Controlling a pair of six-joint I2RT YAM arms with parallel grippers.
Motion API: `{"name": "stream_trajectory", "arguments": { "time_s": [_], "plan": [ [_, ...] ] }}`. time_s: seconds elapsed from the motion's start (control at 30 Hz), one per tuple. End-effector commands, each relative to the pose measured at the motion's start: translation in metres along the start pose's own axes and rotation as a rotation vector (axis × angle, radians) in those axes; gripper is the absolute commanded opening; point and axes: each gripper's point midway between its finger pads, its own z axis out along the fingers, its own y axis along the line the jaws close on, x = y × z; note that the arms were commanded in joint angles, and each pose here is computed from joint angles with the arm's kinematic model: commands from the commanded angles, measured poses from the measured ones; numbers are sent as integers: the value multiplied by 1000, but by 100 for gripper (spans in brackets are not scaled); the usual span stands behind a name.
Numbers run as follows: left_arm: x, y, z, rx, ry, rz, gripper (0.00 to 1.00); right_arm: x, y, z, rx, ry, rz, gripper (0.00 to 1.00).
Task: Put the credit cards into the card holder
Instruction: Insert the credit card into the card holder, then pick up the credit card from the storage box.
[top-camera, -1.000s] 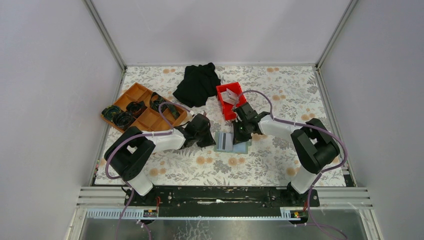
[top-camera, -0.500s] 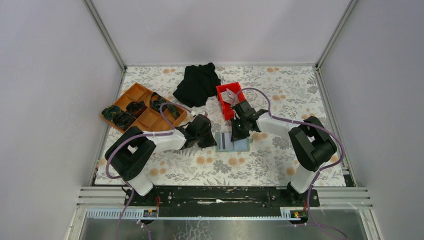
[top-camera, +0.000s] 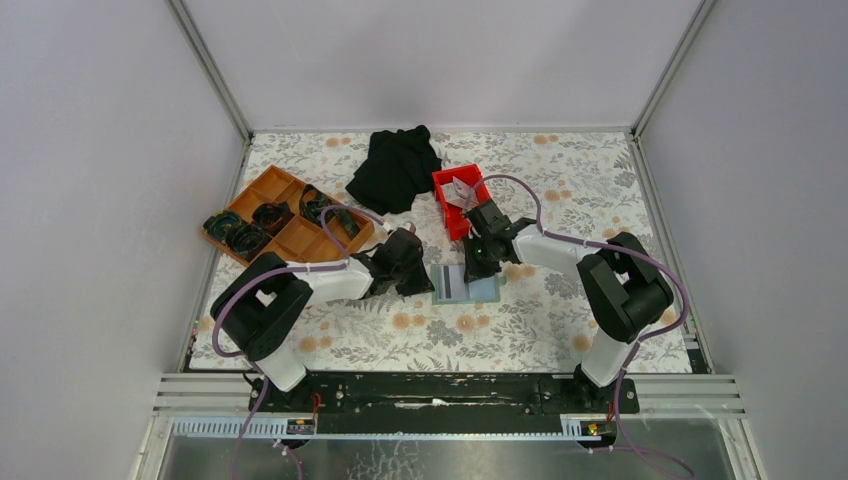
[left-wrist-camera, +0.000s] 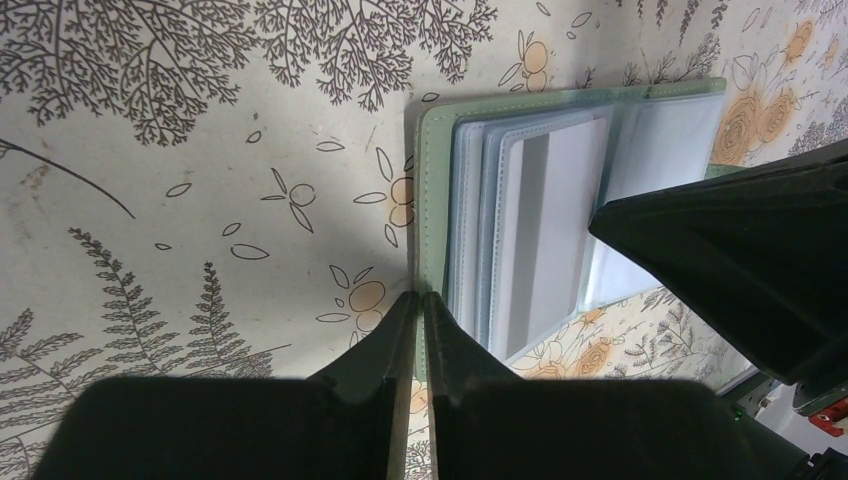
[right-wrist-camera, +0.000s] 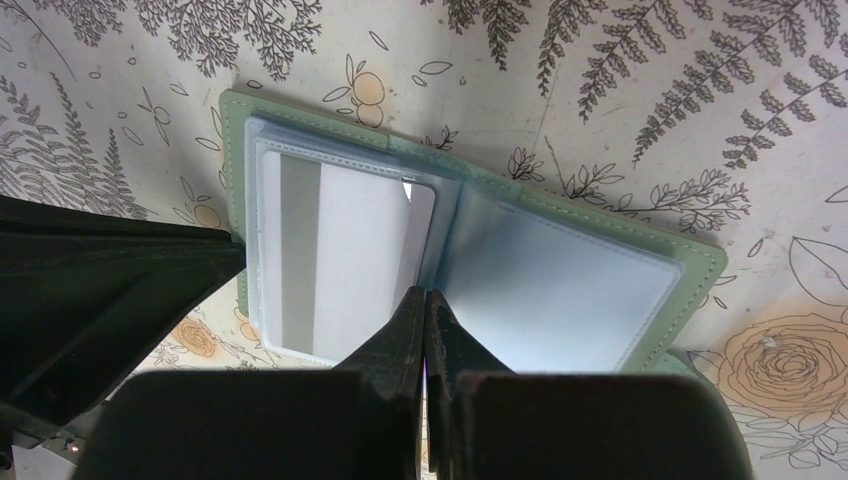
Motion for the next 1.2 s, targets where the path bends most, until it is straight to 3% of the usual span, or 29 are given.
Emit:
{"name": "stream_trajectory", "arguments": {
  "time_s": [0.0, 0.17, 0.43, 0.6, 0.9, 1.17],
  "plan": [
    [40, 50, 5, -179, 127, 20, 13, -19, 12, -15, -6, -61, -38, 0],
    [36, 55, 0, -215, 104, 26, 16, -33, 14, -30, 14, -96, -62, 5],
    [20, 51, -13, -231, 54, 40, 26, -76, 28, -67, 36, -190, -107, 31],
    [12, 49, -21, -233, 23, 45, 40, -119, 34, -88, 63, -276, -125, 45],
    [0, 47, -40, -222, -19, 31, 65, -205, 25, -79, 38, -333, -81, 49],
    [-9, 50, -51, -223, -45, 26, 80, -246, 14, -38, 60, -307, -76, 52]
  ]
}}
